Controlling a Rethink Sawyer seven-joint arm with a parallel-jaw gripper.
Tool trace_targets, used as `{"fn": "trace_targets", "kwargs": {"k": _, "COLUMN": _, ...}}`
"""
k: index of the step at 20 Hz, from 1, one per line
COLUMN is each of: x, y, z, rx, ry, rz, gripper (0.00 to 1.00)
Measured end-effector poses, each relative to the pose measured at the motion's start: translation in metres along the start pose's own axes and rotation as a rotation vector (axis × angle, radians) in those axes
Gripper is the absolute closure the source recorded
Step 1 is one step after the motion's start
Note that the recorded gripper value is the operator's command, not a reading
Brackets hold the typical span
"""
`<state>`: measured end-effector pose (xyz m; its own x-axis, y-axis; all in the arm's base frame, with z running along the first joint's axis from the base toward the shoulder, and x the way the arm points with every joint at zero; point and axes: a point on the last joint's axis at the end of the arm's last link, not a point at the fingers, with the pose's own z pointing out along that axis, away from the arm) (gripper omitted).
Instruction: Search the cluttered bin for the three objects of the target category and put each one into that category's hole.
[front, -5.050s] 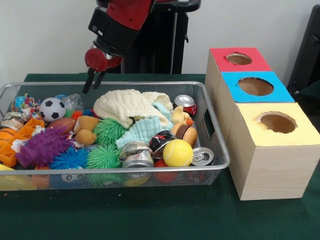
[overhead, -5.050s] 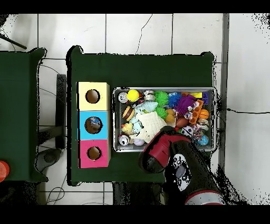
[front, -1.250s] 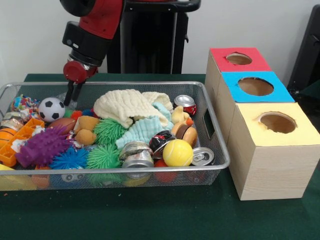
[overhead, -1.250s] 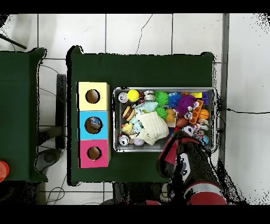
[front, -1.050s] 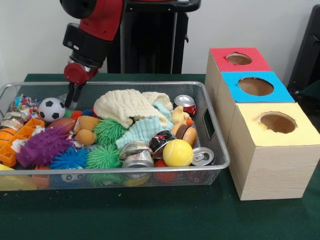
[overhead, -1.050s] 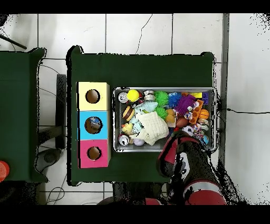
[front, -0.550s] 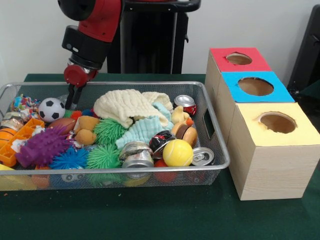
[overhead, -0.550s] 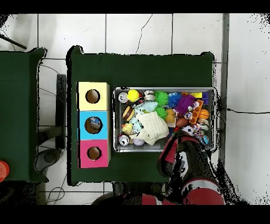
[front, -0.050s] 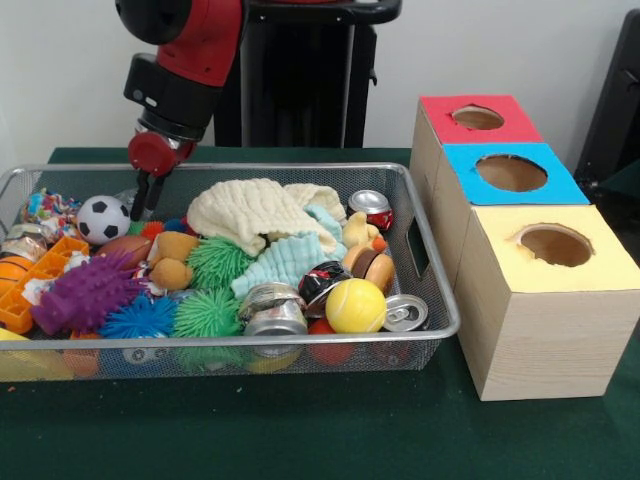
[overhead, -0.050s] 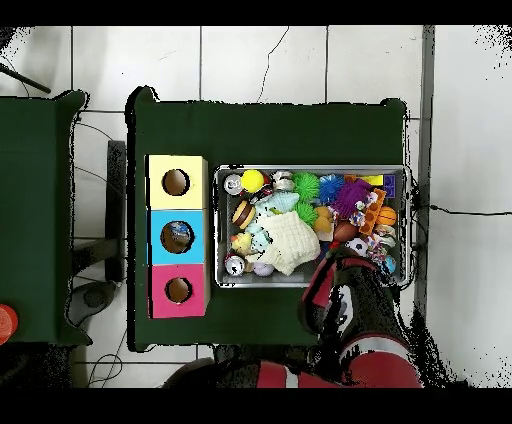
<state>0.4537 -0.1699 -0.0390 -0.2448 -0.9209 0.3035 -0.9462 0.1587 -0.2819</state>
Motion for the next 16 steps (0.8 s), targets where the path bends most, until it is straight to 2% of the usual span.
{"fn": "trace_targets", "kwargs": {"k": 7, "x": -0.0006, "y": 0.0001, "z": 0.0005, "rx": -0.002, "ry": 0.008, "rz": 0.006, "gripper": 0.0}}
{"fn": "trace_targets", "kwargs": {"k": 16, "x": 0.0019, "y": 0.0003, "z": 0.0003, "rx": 0.002, "ry": -0.009, "rz": 0.022, "gripper": 0.0}}
